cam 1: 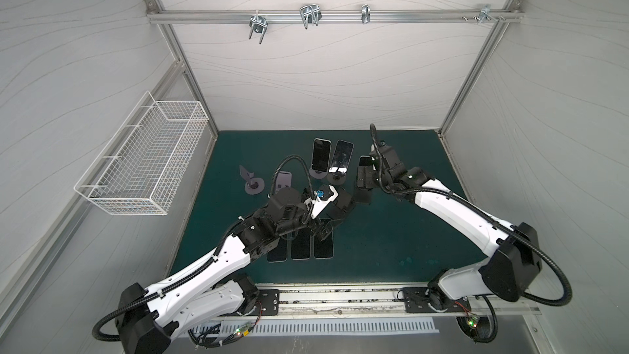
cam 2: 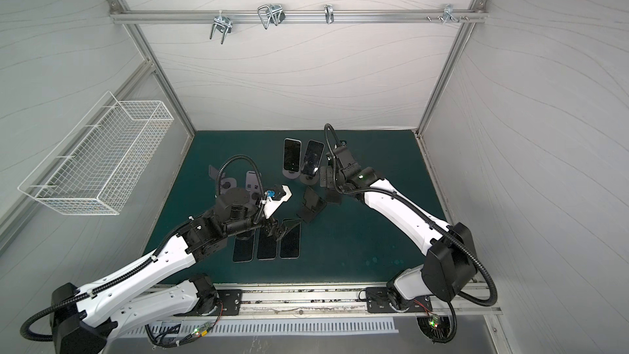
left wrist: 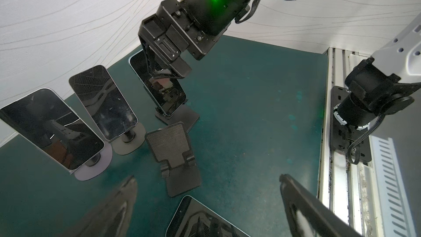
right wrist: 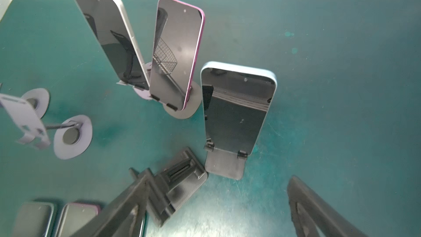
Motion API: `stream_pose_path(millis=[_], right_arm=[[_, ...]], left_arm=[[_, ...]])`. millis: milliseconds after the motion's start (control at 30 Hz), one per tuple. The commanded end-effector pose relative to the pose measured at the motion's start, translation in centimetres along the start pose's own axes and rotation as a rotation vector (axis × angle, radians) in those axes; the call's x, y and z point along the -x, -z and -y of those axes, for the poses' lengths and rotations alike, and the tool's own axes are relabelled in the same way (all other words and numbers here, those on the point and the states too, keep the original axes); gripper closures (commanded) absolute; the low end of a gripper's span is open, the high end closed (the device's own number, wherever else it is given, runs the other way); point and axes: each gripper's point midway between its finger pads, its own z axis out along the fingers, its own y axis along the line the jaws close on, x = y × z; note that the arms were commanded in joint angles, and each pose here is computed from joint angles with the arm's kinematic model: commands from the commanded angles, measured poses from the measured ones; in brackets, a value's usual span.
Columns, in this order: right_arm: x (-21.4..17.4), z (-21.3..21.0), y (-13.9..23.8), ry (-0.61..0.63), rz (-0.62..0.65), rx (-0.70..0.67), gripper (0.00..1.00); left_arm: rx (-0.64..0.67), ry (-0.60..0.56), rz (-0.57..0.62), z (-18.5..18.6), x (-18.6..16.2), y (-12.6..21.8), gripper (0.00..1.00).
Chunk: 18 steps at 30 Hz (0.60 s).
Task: Remove the phone from the phone stand
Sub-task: 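Move the right gripper toward the black-stand phone while the left gripper settles, then lower the open right gripper over the mint-framed phone's top edge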
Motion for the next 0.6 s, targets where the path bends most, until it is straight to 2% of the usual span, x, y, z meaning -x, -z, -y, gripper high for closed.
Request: stream_pose_path(millis=[0, 233, 567], right_arm=[[2.3, 0.6, 0.1, -0.022, 0.084, -0.043, 0.03], [2.7, 1.3, -1.1, -0.035, 0.080, -0.066, 0.03], [3.1, 0.7, -2.9, -0.025, 0.061, -0.048, 0.03]], left_arm=[[0.035, -0.025, 0.067, -0.8, 2.0, 0.5, 0.01], [0.052, 0.018, 0.096, -1.0, 2.2, 1.0, 0.02], [0.075, 0.005, 0.130, -1.2, 3.0, 1.8, 0.01]])
